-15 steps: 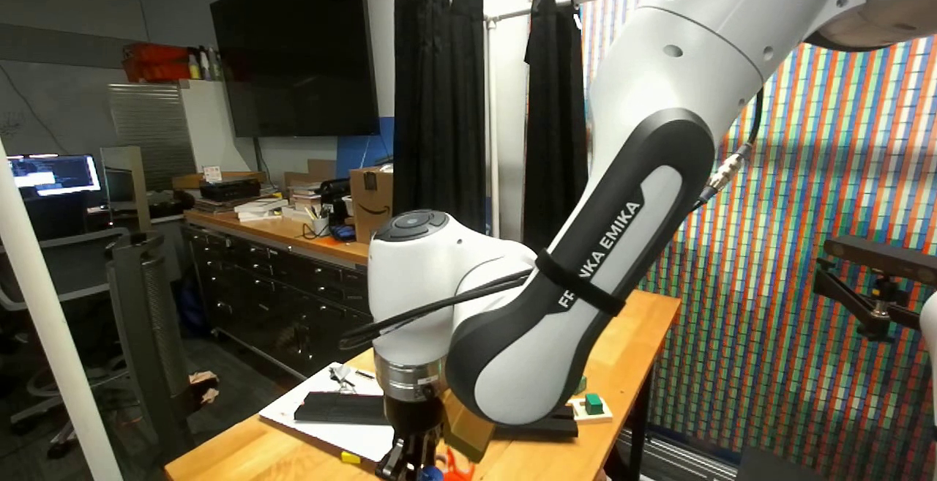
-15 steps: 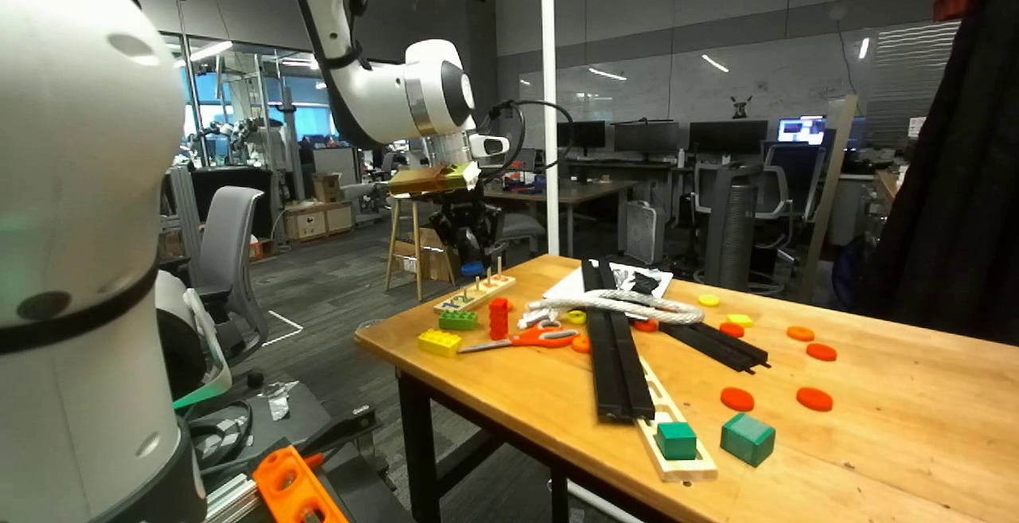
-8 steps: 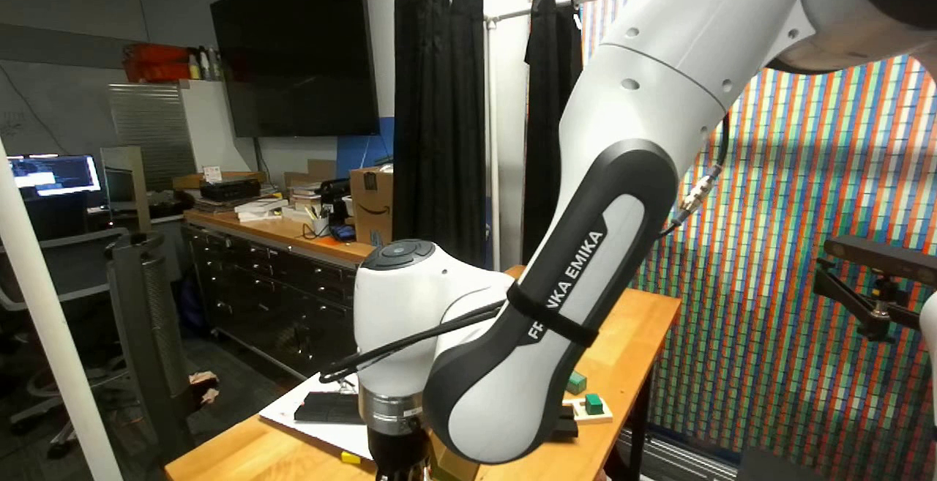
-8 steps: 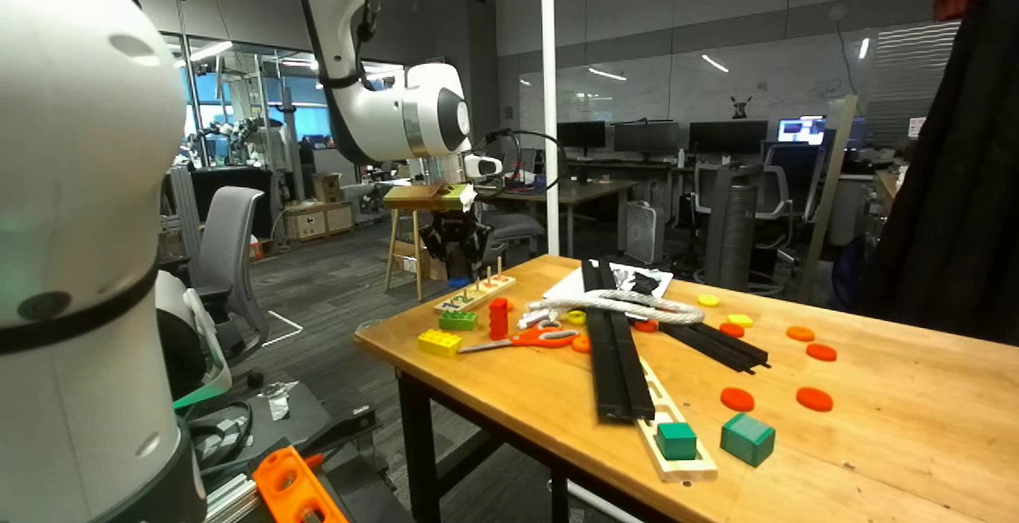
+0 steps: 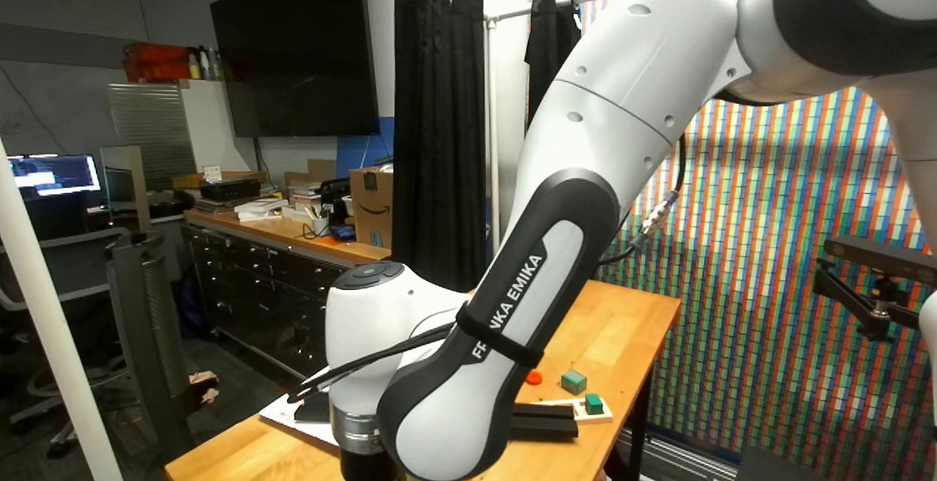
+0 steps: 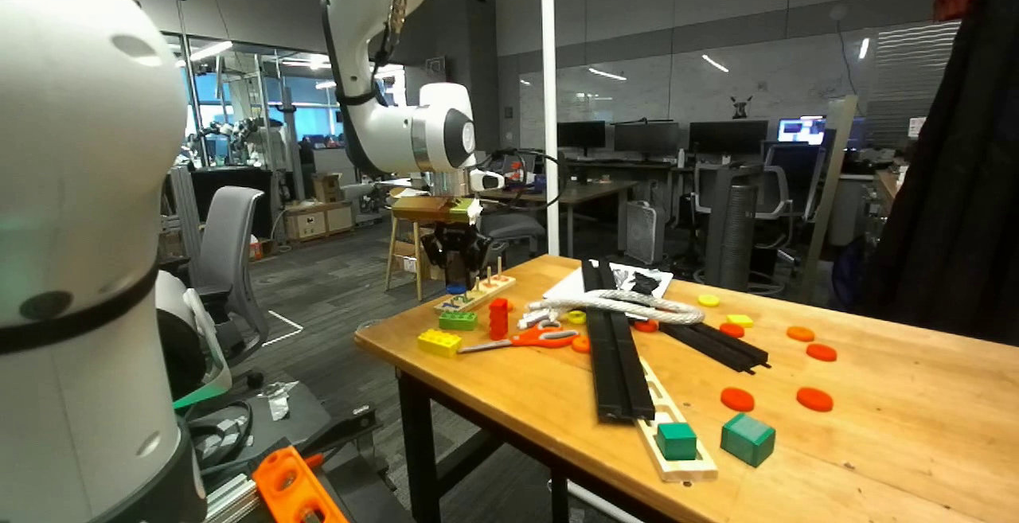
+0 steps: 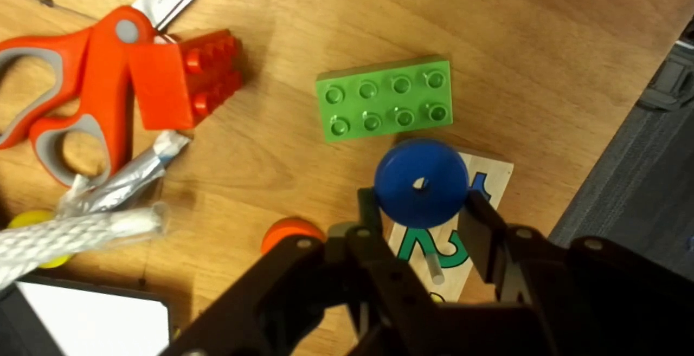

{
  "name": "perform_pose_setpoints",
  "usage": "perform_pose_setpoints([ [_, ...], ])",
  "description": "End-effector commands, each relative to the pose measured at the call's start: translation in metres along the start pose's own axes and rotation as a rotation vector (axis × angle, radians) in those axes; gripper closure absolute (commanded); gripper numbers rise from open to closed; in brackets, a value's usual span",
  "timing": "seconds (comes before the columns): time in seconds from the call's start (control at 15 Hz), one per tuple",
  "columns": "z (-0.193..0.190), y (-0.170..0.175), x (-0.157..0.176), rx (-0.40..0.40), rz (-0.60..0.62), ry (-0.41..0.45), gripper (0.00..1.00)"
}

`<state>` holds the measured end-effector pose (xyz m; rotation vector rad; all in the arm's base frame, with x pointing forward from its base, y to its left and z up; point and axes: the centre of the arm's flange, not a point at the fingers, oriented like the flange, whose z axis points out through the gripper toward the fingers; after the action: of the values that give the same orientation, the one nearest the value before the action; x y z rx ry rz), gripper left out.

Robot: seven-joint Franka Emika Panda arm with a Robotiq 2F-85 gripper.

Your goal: Pick the blue ring and put it on the object

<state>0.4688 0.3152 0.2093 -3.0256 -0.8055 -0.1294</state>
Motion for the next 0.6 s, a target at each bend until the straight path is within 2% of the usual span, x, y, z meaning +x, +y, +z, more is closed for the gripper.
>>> perform_pose_setpoints([
  [0.0,0.005,-0.006,0.026,0.028,-0.017,-0.008,0.78],
  [0.53,0.019,-0.013,0.037,0.047,-0.032,-0.021,0.79],
])
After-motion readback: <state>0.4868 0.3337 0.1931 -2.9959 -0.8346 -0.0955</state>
